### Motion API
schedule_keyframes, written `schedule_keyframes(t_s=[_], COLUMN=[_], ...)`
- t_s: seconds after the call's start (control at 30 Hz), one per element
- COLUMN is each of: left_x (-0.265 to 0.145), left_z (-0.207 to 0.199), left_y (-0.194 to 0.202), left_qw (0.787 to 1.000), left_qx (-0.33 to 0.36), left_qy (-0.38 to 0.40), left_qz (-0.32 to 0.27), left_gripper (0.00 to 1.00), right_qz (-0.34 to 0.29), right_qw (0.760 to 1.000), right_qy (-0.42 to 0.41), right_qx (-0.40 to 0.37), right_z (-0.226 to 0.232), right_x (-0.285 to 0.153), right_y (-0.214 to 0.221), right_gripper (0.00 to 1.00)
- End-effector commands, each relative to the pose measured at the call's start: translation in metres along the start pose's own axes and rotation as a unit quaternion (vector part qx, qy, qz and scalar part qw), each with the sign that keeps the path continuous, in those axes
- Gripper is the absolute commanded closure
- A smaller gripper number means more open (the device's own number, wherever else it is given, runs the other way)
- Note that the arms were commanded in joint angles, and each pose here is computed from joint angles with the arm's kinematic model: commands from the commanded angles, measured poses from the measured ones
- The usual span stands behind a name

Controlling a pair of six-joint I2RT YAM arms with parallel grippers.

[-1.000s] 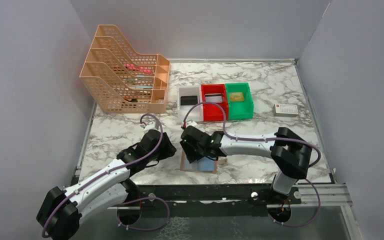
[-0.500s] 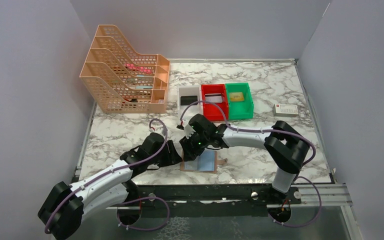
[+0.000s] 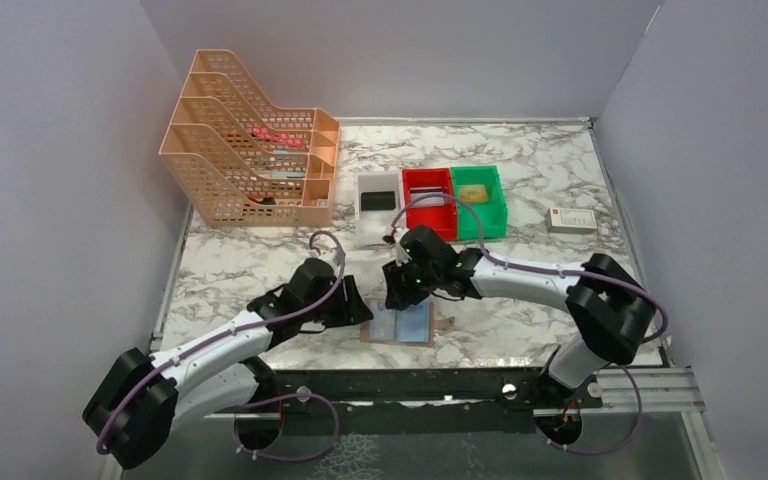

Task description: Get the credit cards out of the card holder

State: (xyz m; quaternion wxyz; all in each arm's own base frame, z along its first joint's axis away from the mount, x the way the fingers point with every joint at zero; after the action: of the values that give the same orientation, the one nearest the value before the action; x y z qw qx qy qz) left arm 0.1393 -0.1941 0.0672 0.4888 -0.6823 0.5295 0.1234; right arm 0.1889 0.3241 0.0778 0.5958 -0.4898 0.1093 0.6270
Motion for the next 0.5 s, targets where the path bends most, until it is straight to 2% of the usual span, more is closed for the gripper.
schedule_keyframes(t_s=[0.0,0.2,0.3,0.47], left_x=[0.004,0.027,0.032,0.037], left_z=[-0.034,-0.027,-0.023,-0.026], left_y=[-0.035,-0.019,-0.010,0.000], left_qw=[0.996,0.997,0.996,0.994], left_qx=[0.035,0.027,0.020,0.007], left_qy=[0.075,0.067,0.066,0.082], left_qz=[-0.034,0.034,0.050,0.071], left_gripper=[0.47,0.46,0.46,0.45], right_qz=[-0.023,-0.011,-0.004,-0.006], right_qw=[0.985,0.970,0.963,0.953], right_qy=[0.110,0.158,0.178,0.200], right_qx=[0.132,0.184,0.204,0.229], right_z=[-0.038,-0.062,-0.071,-0.083], right_x=[-0.015,-0.019,-0.015,-0.013], right_y=[0.030,0.062,0.073,0.086], right_gripper=[0.57,0.63,0.68,0.70])
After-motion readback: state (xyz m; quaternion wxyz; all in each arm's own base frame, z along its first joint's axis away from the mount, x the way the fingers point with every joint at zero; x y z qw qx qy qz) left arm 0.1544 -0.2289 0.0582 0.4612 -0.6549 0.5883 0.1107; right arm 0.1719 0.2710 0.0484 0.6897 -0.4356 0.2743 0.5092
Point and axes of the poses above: each gripper's point midway between its finger pads, its own x axis out along the fingers, its own z axis along the line the jaws close on, y = z × x, the point moved 3 cm from there along -x, back along the fingers, and after that the axes turned 14 degrees about x, right-handed, at the moved point
